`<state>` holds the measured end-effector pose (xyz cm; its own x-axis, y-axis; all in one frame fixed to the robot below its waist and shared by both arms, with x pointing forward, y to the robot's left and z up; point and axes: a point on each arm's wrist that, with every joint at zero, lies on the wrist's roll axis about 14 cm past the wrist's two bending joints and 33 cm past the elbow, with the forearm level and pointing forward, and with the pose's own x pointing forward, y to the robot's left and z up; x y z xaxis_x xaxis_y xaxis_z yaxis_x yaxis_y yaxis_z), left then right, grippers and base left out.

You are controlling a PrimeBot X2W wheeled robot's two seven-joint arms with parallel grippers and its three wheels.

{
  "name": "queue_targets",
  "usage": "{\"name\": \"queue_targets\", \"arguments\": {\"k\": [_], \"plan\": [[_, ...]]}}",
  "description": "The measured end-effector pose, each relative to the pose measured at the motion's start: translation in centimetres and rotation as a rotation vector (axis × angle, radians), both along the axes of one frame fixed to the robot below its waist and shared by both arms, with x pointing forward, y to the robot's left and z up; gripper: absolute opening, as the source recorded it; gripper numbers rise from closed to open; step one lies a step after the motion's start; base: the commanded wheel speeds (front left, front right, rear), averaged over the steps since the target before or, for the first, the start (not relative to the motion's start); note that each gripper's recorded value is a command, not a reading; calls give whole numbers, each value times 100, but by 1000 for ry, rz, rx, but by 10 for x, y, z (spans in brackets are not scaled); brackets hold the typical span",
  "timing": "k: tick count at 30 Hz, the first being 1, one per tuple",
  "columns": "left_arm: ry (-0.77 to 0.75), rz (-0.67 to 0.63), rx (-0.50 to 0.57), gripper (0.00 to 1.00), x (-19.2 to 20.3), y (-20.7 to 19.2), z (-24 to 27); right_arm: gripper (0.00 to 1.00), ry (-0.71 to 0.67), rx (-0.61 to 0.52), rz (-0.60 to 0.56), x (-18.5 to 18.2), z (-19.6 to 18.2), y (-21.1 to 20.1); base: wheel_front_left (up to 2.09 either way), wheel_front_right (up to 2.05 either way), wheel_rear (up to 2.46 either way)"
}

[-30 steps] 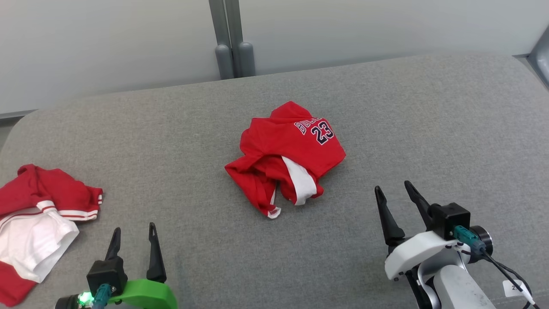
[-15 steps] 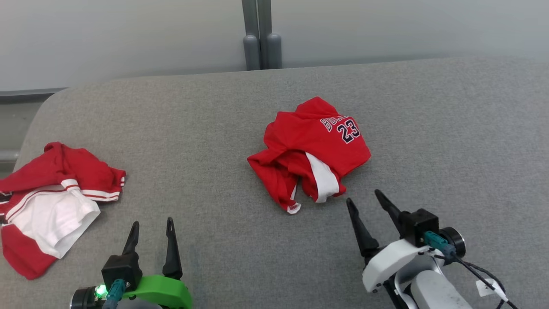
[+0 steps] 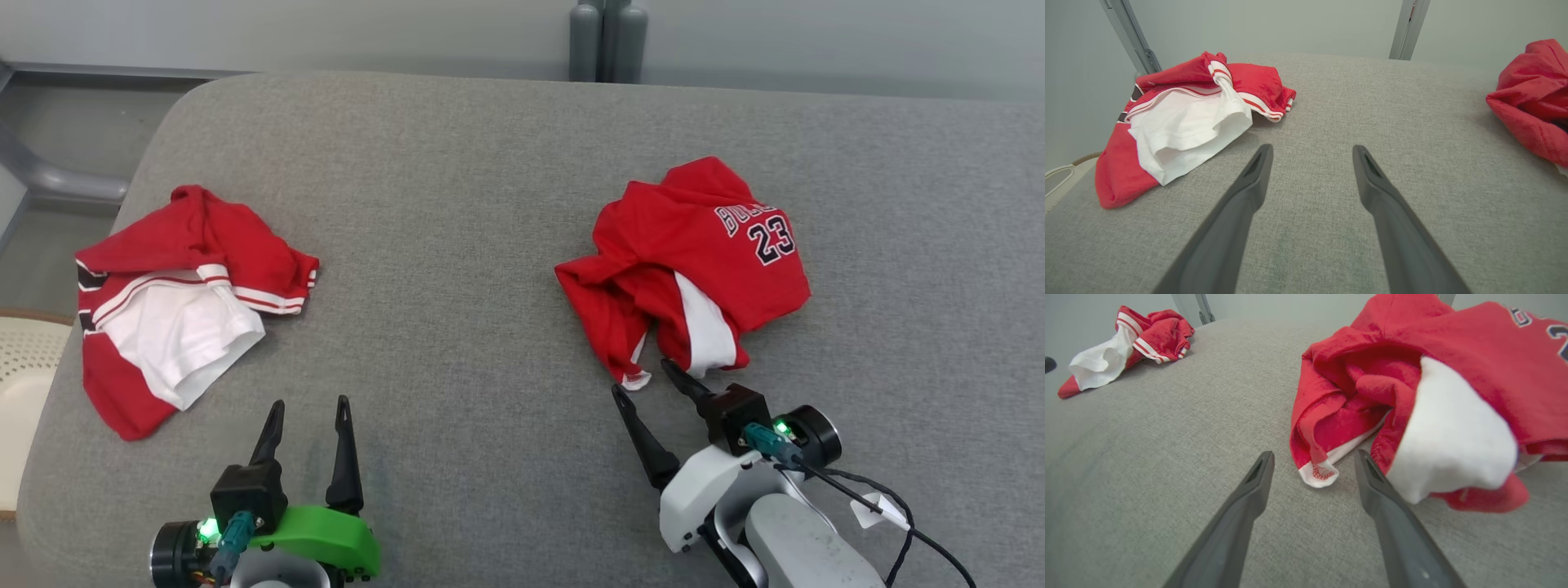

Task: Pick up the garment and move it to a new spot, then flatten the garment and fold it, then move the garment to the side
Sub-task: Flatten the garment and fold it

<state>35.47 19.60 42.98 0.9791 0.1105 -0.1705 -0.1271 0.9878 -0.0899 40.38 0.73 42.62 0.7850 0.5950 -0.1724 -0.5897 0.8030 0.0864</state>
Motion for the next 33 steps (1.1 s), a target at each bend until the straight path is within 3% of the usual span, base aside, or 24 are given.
{"name": "queue_targets", "arguments": {"k": [7,10,11,14,15,16,22,26,29,33], "plan": [[30,47,1,100,-6,14,-8,100,47,-31,44,5,-22,13,0,0,0],[45,54,-1,100,-7,15,-13,88,53,-36,47,9,-26,14,0,0,0],[50,53,-2,100,-7,15,-14,80,55,-39,47,9,-27,14,0,0,0],[45,44,-2,100,-3,13,-13,33,57,-45,43,11,-28,12,0,0,0],[42,41,-2,100,-1,12,-12,23,60,-49,39,12,-29,11,0,0,0],[41,38,-2,100,0,11,-12,0,64,-51,35,12,-31,9,0,0,0],[36,33,-3,100,2,10,-11,0,49,-32,21,18,-23,8,0,0,0],[32,29,-3,100,2,9,-9,0,-9,38,26,25,4,18,0,0,0],[28,25,-4,100,1,7,-8,0,-79,125,37,35,40,30,0,0,0],[22,16,-6,100,-1,5,-6,0,-252,255,67,59,121,47,0,0,0]]}}
